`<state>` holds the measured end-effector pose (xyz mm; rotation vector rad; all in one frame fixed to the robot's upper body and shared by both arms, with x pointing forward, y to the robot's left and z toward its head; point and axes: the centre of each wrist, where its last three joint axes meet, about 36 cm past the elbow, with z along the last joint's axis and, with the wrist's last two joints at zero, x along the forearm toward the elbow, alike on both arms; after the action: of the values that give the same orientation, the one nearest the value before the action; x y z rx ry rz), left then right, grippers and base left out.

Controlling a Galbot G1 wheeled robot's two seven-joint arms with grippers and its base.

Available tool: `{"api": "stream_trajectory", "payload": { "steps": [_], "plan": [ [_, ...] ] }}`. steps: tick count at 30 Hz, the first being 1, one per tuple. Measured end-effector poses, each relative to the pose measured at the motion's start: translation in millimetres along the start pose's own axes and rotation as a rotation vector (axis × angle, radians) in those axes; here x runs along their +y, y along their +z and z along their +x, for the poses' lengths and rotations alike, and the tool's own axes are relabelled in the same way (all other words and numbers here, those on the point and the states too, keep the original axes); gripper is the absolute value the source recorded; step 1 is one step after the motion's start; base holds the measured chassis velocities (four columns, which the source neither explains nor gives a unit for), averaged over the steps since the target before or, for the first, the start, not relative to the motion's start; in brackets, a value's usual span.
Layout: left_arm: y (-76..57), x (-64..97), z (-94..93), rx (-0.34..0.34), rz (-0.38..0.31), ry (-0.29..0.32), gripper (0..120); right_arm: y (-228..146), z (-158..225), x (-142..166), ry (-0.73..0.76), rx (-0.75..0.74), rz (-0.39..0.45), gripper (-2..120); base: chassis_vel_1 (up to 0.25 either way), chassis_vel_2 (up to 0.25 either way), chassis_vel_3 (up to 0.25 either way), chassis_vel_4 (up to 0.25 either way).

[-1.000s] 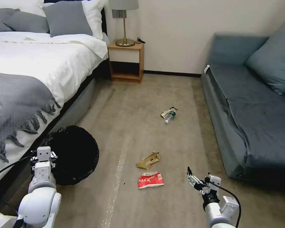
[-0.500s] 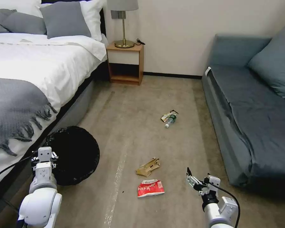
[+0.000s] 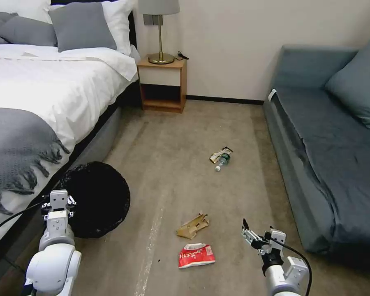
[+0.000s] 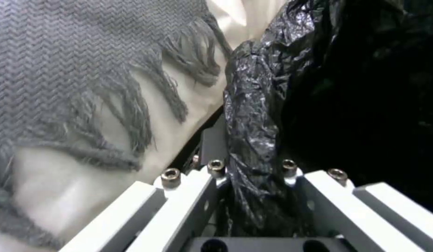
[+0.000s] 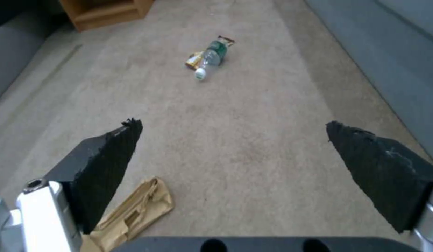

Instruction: Pick up the trash bin, then pick up the garbage on the floor and place it into the trash bin.

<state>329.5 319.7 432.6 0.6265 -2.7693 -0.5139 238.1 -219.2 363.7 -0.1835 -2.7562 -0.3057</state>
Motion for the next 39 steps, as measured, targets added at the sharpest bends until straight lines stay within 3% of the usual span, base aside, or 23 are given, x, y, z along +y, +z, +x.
{"api": "stream_trajectory", "payload": {
  "steps": [26, 37, 39],
  "plan": [
    [3.0, 0.0, 0.1, -0.012, 0.012, 0.003, 4, 7.4, 0.0, -0.4, -0.004, 0.017, 0.015, 100, -0.047, 0.05, 0.048, -0.05],
    [5.9, 6.6, 3.2, -0.013, 0.017, -0.009, 4, 7.5, -6.1, -10.7, -0.086, 0.063, 0.127, 100, 0.0, 0.0, 0.0, 0.0],
    [5.7, 9.1, 5.4, -0.018, 0.017, -0.017, 4, 5.8, -10.2, -15.2, -0.126, 0.106, 0.186, 100, 0.0, 0.0, 0.0, 0.0]
  ]
}}
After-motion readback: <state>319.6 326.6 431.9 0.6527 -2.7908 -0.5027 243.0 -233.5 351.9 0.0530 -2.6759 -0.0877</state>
